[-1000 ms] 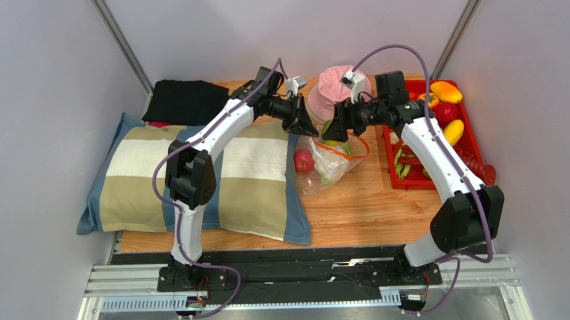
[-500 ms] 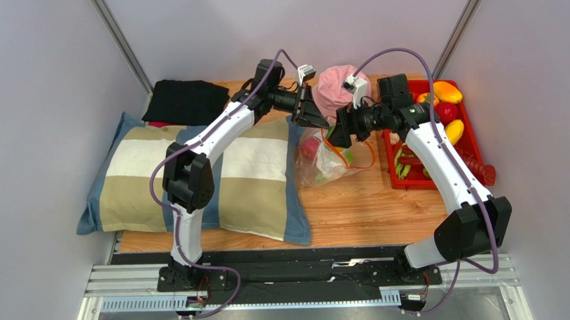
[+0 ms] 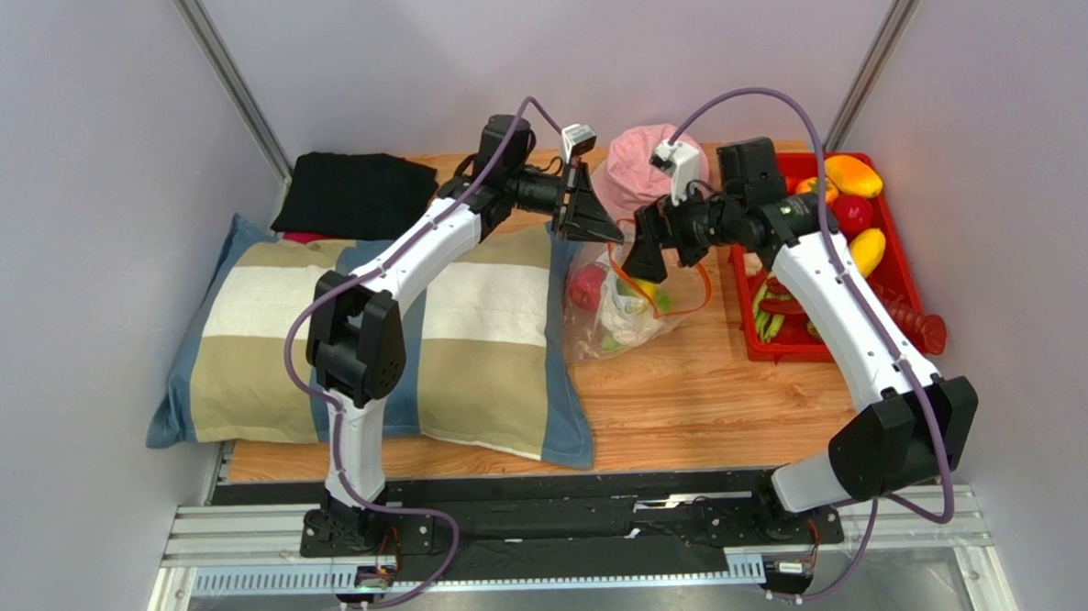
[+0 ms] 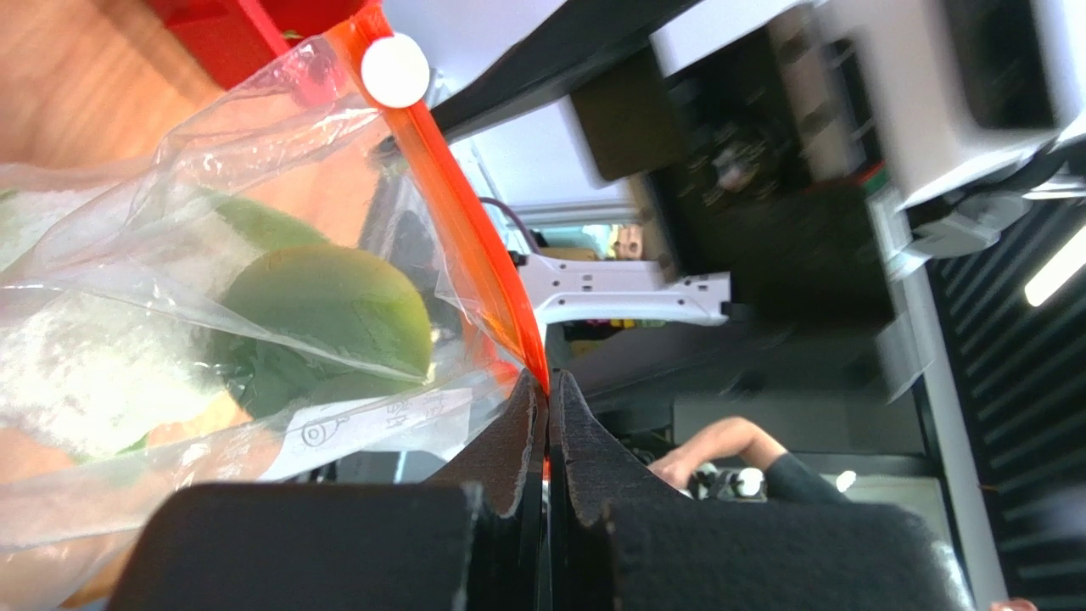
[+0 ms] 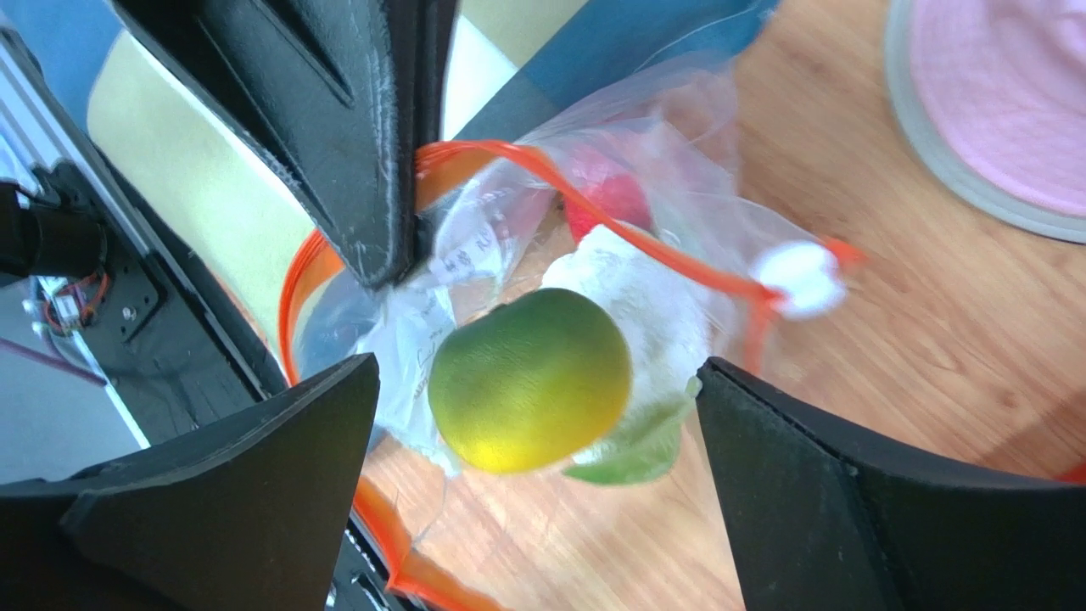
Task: Place the food in the zip-top bag and seal the zipper
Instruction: Place the fake fruit in the zipper food storage bag, then pick up the fake fruit from the bin.
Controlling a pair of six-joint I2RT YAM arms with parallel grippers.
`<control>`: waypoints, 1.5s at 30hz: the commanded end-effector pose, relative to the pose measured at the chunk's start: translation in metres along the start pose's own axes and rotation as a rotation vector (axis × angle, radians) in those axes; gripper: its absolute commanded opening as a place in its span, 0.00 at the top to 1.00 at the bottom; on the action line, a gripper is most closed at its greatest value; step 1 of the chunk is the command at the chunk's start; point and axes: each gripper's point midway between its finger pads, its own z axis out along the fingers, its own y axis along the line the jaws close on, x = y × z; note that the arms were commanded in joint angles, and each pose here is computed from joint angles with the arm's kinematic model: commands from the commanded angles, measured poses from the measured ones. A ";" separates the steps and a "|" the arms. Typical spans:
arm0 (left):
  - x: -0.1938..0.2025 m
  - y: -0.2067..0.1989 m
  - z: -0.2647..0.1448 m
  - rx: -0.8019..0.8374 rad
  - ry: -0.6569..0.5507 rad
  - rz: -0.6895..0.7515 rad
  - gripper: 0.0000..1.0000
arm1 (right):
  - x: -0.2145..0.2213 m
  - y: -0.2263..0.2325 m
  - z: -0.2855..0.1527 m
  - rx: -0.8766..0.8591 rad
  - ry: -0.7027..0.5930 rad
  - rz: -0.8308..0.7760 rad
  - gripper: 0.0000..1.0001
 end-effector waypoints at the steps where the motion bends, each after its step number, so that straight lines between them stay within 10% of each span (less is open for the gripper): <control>1: 0.000 -0.011 -0.007 -0.028 -0.020 0.079 1.00 | -0.035 -0.028 -0.048 0.071 -0.117 0.012 0.00; 19: -0.007 0.026 -0.004 -0.141 -0.063 0.068 1.00 | -0.002 -0.358 -0.189 0.835 -0.096 0.304 0.02; 30: -0.008 0.032 -0.005 -0.150 -0.067 0.063 1.00 | 0.085 -0.432 -0.166 0.999 0.161 0.338 0.01; 45: -0.008 0.042 -0.007 -0.169 -0.064 0.038 1.00 | 0.111 -0.469 -0.129 0.989 0.149 0.366 0.07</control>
